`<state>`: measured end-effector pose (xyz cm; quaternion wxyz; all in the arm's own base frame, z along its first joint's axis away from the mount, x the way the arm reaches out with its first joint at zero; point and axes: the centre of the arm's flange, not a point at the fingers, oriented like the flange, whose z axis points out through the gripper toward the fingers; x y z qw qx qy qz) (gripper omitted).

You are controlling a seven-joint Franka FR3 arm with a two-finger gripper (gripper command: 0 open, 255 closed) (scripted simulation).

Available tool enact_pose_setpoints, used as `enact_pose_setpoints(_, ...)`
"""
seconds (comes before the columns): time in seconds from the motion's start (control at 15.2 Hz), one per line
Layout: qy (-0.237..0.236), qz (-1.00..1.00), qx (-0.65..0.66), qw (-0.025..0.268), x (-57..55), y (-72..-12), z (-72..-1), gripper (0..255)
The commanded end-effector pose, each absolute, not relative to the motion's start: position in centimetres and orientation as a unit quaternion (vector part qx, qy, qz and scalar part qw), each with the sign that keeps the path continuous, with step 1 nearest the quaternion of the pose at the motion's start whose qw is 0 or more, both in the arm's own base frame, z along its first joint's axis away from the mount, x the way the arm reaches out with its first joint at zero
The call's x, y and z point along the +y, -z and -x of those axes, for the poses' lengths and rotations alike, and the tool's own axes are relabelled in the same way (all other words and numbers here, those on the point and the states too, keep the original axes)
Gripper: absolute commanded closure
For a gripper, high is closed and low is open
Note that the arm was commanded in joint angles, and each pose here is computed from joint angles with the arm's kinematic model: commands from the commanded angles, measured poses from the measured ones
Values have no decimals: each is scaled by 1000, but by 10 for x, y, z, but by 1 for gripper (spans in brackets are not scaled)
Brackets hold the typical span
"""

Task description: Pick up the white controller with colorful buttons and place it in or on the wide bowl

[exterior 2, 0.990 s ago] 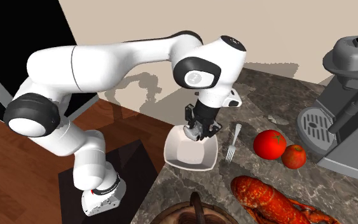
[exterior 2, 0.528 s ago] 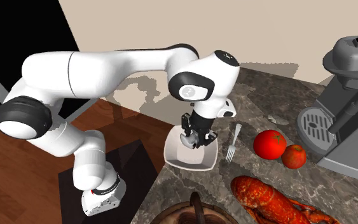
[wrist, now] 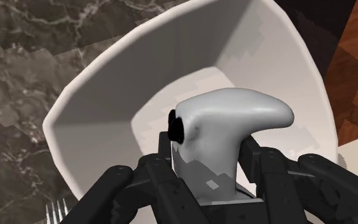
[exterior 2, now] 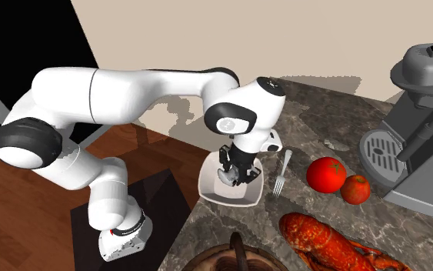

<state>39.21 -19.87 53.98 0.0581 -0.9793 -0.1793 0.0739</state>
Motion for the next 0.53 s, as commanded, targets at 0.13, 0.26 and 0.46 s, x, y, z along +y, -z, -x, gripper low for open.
enact_pose_setpoints(0.13, -74, 979, -179, 58, -198, -539, -392, 255)
enact_pose_setpoints(0.26, -74, 979, -179, 58, -198, -539, -392, 255)
enact_pose_setpoints(0.46, -74, 979, -179, 58, -198, -539, -392, 0)
